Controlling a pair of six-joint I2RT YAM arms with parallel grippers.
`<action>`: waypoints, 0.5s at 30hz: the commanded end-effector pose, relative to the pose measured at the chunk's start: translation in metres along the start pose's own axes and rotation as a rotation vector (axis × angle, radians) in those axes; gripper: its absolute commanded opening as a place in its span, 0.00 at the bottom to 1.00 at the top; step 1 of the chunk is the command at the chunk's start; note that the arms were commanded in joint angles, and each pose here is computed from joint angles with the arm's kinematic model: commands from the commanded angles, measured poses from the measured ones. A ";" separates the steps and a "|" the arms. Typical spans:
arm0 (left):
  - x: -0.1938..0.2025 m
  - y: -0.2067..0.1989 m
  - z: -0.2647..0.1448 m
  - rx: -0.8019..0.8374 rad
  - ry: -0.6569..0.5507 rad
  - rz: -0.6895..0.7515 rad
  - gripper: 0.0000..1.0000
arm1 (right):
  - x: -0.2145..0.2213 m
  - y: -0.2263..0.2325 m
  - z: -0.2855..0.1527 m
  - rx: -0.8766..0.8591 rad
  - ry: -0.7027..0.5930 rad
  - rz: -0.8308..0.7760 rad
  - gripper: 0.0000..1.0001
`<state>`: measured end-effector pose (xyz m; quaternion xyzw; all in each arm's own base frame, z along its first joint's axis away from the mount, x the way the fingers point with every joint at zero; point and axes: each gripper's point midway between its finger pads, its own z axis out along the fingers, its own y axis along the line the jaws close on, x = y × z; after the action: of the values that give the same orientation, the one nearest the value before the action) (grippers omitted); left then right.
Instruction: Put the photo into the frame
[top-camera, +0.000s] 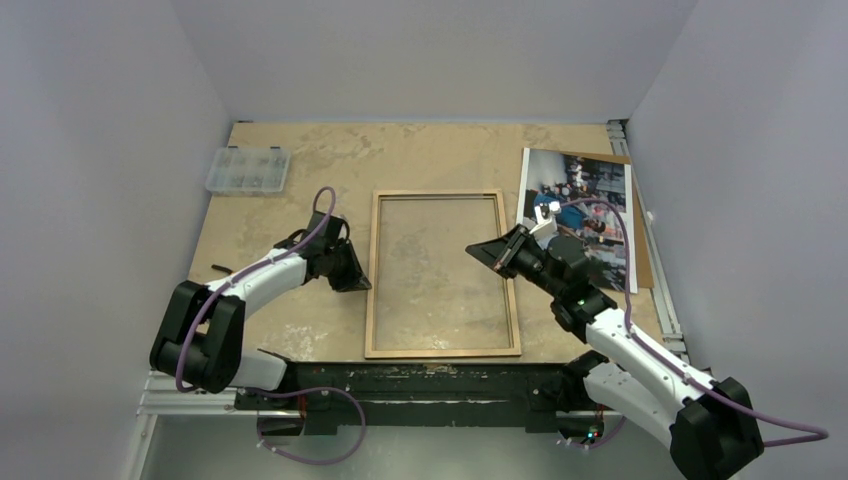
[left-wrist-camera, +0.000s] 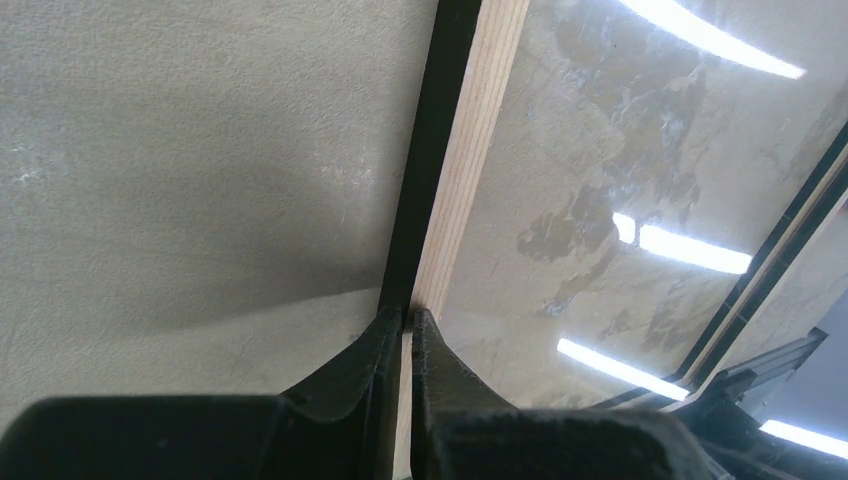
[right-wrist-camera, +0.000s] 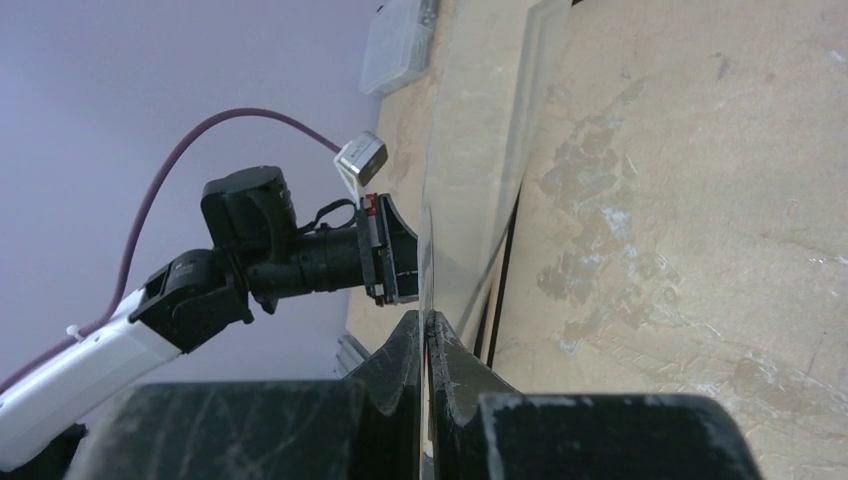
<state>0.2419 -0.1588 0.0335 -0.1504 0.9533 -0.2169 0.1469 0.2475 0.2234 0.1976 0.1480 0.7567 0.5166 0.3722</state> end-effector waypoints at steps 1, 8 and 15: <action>0.009 0.035 0.013 -0.137 0.018 0.026 0.05 | -0.014 0.049 0.000 -0.162 -0.013 -0.131 0.00; 0.009 0.035 0.012 -0.139 0.021 0.027 0.05 | -0.014 0.058 0.000 -0.190 0.001 -0.181 0.00; 0.009 0.035 0.013 -0.138 0.022 0.027 0.05 | -0.011 0.052 0.001 -0.167 0.015 -0.188 0.00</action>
<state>0.2420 -0.1588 0.0334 -0.1503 0.9536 -0.2164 0.1460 0.2463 0.2338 0.2159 0.0759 0.7511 0.5251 0.3929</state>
